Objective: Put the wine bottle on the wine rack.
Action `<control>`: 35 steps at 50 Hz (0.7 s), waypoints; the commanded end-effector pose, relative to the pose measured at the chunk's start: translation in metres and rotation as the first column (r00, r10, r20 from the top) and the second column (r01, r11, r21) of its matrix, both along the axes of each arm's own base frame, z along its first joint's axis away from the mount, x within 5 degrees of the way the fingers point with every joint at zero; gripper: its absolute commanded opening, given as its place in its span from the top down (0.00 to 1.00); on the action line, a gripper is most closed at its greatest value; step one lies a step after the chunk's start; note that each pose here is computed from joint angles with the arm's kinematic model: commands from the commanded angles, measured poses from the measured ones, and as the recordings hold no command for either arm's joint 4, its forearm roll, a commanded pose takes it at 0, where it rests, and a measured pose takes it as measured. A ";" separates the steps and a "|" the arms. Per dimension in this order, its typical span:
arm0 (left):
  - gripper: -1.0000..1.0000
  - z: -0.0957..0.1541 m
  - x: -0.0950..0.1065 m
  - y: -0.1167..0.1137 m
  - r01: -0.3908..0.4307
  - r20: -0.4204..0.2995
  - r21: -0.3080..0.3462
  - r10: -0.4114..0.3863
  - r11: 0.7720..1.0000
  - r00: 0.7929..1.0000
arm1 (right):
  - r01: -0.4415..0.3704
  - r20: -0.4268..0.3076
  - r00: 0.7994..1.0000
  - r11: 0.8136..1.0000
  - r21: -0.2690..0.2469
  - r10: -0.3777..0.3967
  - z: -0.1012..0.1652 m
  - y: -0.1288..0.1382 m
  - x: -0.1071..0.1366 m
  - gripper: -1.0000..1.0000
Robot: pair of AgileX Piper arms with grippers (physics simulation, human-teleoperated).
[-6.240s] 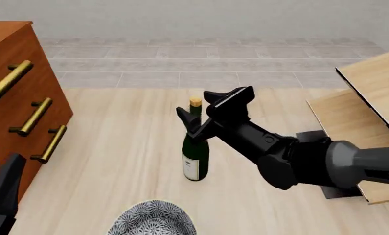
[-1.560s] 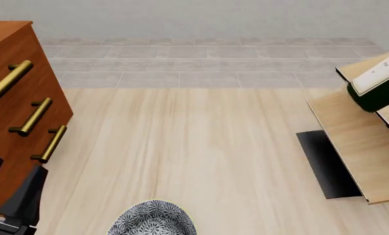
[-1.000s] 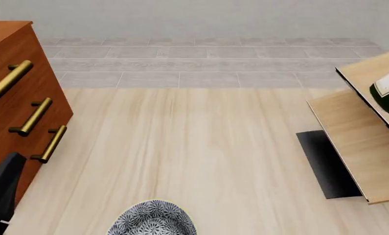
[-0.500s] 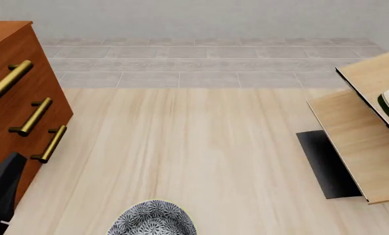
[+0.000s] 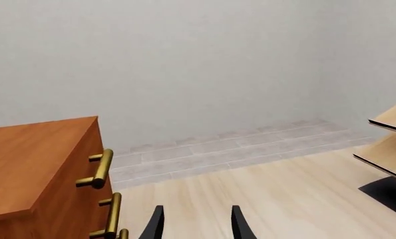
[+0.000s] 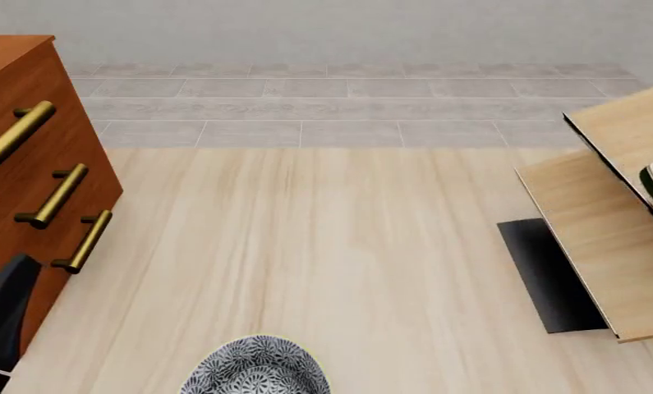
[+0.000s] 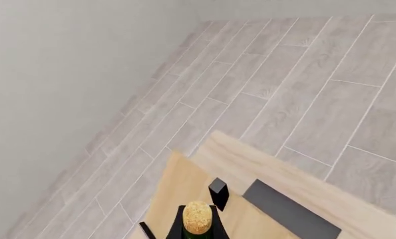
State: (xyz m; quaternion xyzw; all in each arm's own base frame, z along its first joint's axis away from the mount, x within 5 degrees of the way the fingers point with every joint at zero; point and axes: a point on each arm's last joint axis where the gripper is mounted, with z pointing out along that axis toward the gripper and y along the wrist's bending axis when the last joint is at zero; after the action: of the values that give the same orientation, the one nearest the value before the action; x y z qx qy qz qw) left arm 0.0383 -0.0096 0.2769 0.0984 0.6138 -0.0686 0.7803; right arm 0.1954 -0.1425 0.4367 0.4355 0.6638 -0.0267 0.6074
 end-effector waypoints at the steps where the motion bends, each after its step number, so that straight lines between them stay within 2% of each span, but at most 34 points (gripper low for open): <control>1: 0.00 0.000 0.000 0.000 -0.001 0.001 0.002 0.001 1.000 1.000 | 0.014 -0.046 0.999 1.000 0.021 -0.013 -0.021 -0.008 0.006 1.00; 22: 0.00 0.001 0.000 0.000 0.000 0.000 0.005 0.000 1.000 1.000 | 0.027 -0.071 0.997 0.999 0.035 -0.024 -0.046 -0.021 0.017 1.00; 35: 0.00 0.000 0.000 0.000 0.005 0.000 0.008 -0.005 1.000 1.000 | 0.064 -0.091 0.994 0.997 0.048 -0.059 -0.060 -0.036 0.020 1.00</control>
State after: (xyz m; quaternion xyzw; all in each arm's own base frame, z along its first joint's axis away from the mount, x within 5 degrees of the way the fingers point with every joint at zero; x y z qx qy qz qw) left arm 0.0379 -0.0097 0.2776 0.1016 0.6138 -0.0678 0.7799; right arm 0.2047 -0.1640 0.4201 0.4597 0.6320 -0.0158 0.6236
